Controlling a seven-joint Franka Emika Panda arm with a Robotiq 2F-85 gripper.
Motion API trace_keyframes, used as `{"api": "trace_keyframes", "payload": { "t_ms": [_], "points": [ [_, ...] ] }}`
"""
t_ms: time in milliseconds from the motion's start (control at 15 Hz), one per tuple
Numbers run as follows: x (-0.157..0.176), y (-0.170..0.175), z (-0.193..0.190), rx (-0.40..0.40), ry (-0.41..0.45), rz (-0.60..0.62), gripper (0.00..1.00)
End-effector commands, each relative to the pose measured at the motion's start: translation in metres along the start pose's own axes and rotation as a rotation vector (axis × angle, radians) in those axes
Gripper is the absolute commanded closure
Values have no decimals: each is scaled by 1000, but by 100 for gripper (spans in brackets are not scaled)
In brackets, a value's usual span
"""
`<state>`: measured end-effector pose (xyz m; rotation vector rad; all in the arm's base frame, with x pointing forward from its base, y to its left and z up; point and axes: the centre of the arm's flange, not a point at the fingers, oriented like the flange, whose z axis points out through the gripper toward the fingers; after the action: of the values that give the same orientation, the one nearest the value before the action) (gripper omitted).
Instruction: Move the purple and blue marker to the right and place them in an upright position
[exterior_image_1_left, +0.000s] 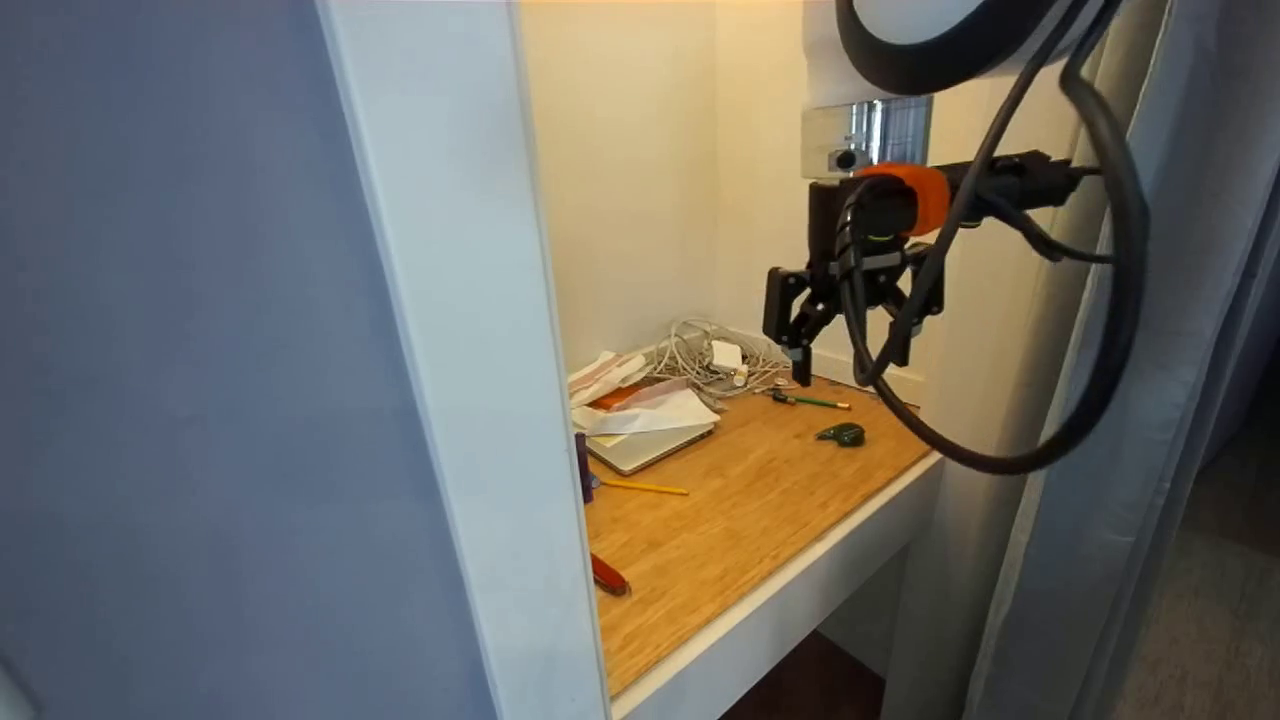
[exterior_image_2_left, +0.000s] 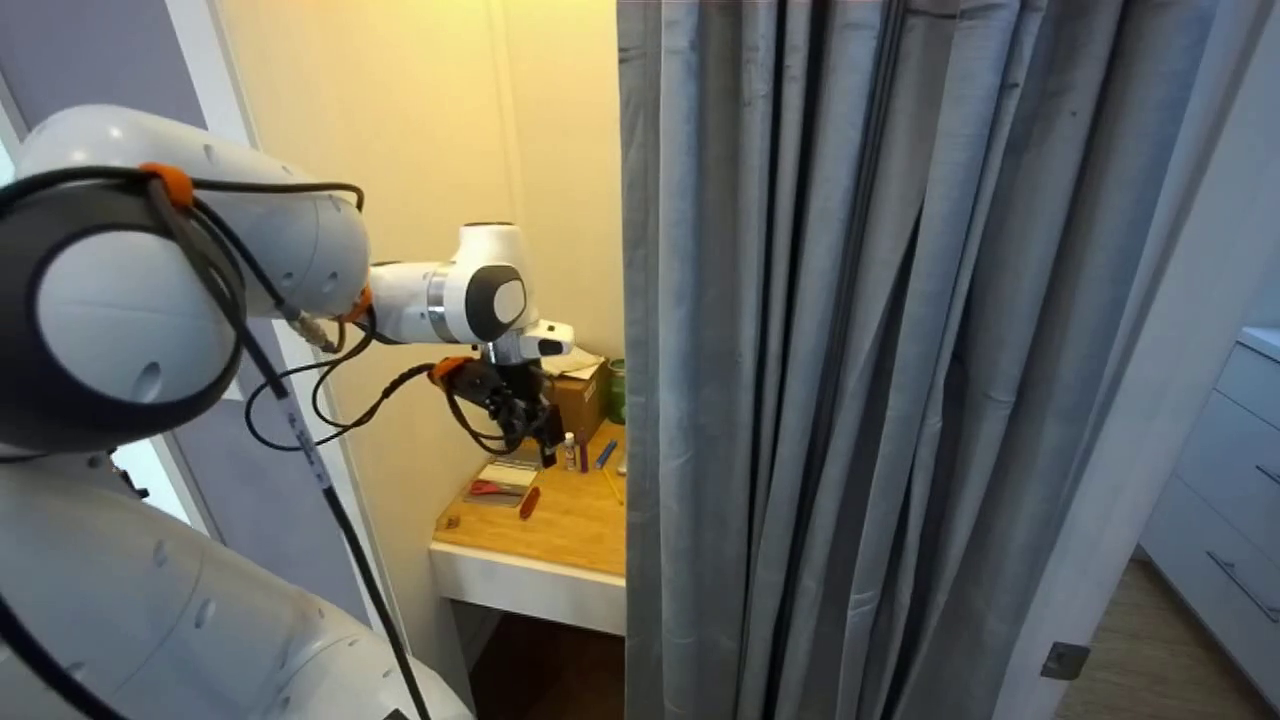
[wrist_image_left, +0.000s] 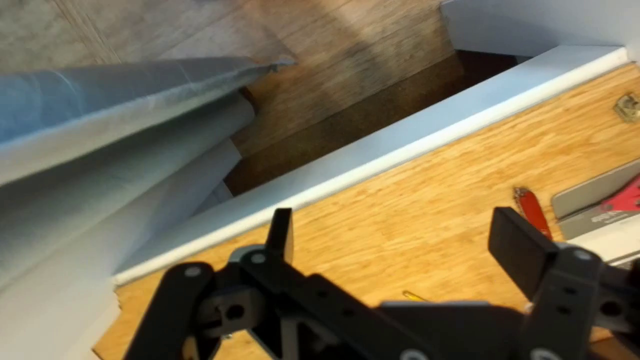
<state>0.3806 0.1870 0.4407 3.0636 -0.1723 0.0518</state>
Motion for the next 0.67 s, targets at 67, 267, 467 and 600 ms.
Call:
{"api": "trace_keyframes", "payload": {
  "t_ms": [67, 267, 467, 600],
  "points": [
    [34, -60, 3, 81, 91, -234, 0],
    [62, -82, 14, 69, 190, -385, 0],
    [90, -98, 29, 88, 250, -543, 0],
    [109, -110, 41, 130, 283, -628, 0]
  ]
}}
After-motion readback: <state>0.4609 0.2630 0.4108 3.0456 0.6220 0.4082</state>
